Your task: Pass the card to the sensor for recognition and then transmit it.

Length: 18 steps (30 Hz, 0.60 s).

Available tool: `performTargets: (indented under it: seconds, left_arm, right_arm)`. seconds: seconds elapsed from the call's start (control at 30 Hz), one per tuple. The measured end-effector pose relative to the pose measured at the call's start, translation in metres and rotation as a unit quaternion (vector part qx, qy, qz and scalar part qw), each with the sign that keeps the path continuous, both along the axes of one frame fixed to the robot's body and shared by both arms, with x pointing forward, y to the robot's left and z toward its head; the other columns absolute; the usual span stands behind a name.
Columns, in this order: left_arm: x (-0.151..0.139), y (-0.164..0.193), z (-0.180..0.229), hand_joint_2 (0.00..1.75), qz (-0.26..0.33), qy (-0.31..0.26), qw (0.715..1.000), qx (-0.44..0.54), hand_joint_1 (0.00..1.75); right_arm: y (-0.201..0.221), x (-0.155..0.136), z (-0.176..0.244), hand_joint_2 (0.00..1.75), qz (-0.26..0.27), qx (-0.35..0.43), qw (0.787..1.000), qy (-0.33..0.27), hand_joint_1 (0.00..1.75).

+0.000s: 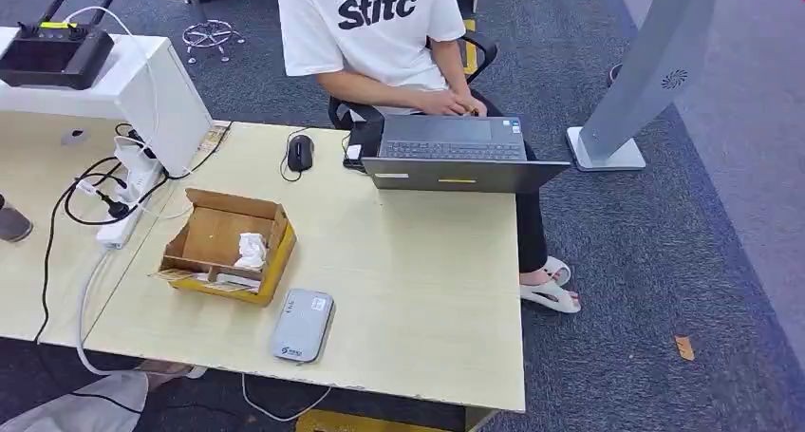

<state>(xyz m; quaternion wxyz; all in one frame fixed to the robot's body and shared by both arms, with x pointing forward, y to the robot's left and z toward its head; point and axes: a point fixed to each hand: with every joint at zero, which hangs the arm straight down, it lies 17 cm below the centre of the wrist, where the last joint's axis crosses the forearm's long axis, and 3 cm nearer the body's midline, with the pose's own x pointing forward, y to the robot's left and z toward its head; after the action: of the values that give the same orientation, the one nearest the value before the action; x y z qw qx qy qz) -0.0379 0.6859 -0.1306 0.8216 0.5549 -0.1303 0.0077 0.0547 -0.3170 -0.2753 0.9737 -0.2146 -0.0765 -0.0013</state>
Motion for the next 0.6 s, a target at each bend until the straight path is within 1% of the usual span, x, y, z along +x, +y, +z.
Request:
performTargets:
  seconds: [0.1, 0.2, 0.33, 0.47, 0.5, 0.53, 0.6]
  left_arm:
    - [0.007, 0.018, 0.016, 1.75, -0.017, -0.016, 0.999, 0.022, 0.00]
    - [0.017, 0.040, 0.038, 1.75, -0.024, -0.051, 0.997, 0.045, 0.00]
    - [0.030, 0.061, 0.061, 1.75, -0.033, -0.085, 0.993, 0.069, 0.00]
    - [0.039, 0.082, 0.083, 1.75, -0.026, -0.111, 0.989, 0.095, 0.00]
    - [0.043, 0.086, 0.088, 1.75, -0.037, -0.108, 0.988, 0.101, 0.00]
    - [0.048, 0.083, 0.087, 1.75, -0.065, -0.097, 0.988, 0.100, 0.00]
    - [0.067, 0.072, 0.081, 1.75, -0.121, -0.090, 0.985, 0.086, 0.00]
  right_arm:
    - [0.002, 0.002, 0.000, 1.75, 0.005, 0.004, 1.000, -0.003, 0.00]
    - [0.004, 0.007, 0.000, 1.75, 0.009, 0.010, 1.000, -0.009, 0.00]
    - [0.008, 0.014, 0.000, 1.75, 0.018, 0.018, 1.000, -0.017, 0.00]
    - [0.008, 0.018, 0.000, 1.75, 0.022, 0.018, 0.999, -0.019, 0.00]
    - [0.008, 0.019, 0.000, 1.75, 0.022, 0.018, 0.999, -0.018, 0.00]
    - [0.008, 0.020, 0.001, 1.75, 0.022, 0.018, 0.999, -0.018, 0.00]
    - [0.008, 0.020, 0.001, 1.75, 0.024, 0.018, 0.999, -0.018, 0.00]
